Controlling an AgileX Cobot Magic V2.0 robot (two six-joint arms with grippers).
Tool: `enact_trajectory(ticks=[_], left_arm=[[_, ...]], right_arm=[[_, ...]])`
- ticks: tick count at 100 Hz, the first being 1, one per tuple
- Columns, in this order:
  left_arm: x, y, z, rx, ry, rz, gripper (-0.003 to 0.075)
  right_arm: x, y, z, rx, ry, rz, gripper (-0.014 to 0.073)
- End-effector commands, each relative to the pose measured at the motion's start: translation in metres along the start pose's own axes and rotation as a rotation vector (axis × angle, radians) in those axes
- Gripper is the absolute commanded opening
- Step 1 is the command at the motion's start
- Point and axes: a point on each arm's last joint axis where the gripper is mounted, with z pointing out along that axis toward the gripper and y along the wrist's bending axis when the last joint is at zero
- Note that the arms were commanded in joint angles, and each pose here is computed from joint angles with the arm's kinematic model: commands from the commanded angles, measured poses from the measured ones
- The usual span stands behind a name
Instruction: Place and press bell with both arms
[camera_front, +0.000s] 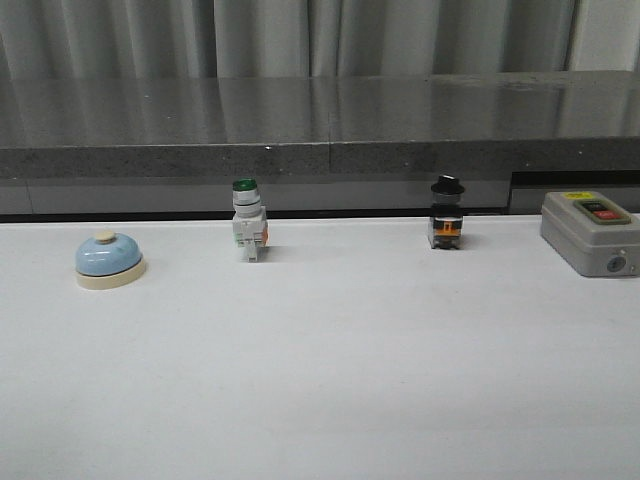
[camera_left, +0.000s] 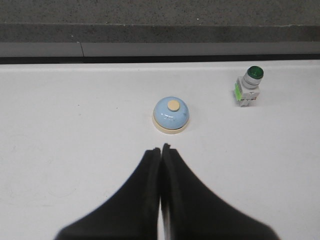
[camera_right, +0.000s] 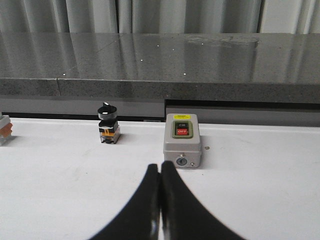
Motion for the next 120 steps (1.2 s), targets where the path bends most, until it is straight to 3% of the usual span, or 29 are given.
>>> enact_trajectory(ticks=[1,7,14,26,32,46,76,120], left_arm=[[-0.016,-0.002,-0.002,0.006,-0.076,0.0,0.0008],[-0.015,-0.001,0.002,0.006,-0.058,0.013,0.0075],[-0.014,-0.001,0.003,0.007,-0.042,0.013,0.0218],[-0.014,-0.001,0.003,0.007,-0.042,0.013,0.0596],[-0.014,-0.001,0.003,0.007,-0.042,0.01,0.0722],[-0.014,-0.001,0.003,0.008,-0.04,0.006,0.0638],[-0.025,0.002,0.047,0.015,0.075,-0.034,0.0638],[-0.044,-0.01,0.156,0.051,0.222,0.023,0.0638]], right_arm=[[-0.013,0.0,-0.003,-0.002,-0.115,-0.012,-0.006],[-0.013,0.0,-0.003,-0.002,-0.115,-0.012,-0.006],[-0.013,0.0,-0.003,-0.002,-0.115,-0.012,-0.006],[-0.013,0.0,-0.003,-0.002,-0.115,-0.012,-0.006],[-0.013,0.0,-0.003,-0.002,-0.115,-0.012,-0.006],[-0.013,0.0,-0.003,-0.002,-0.115,-0.012,-0.006],[-0.013,0.0,-0.003,-0.002,-0.115,-0.012,-0.006],[-0.013,0.0,-0.003,-0.002,-0.115,-0.012,-0.006]])
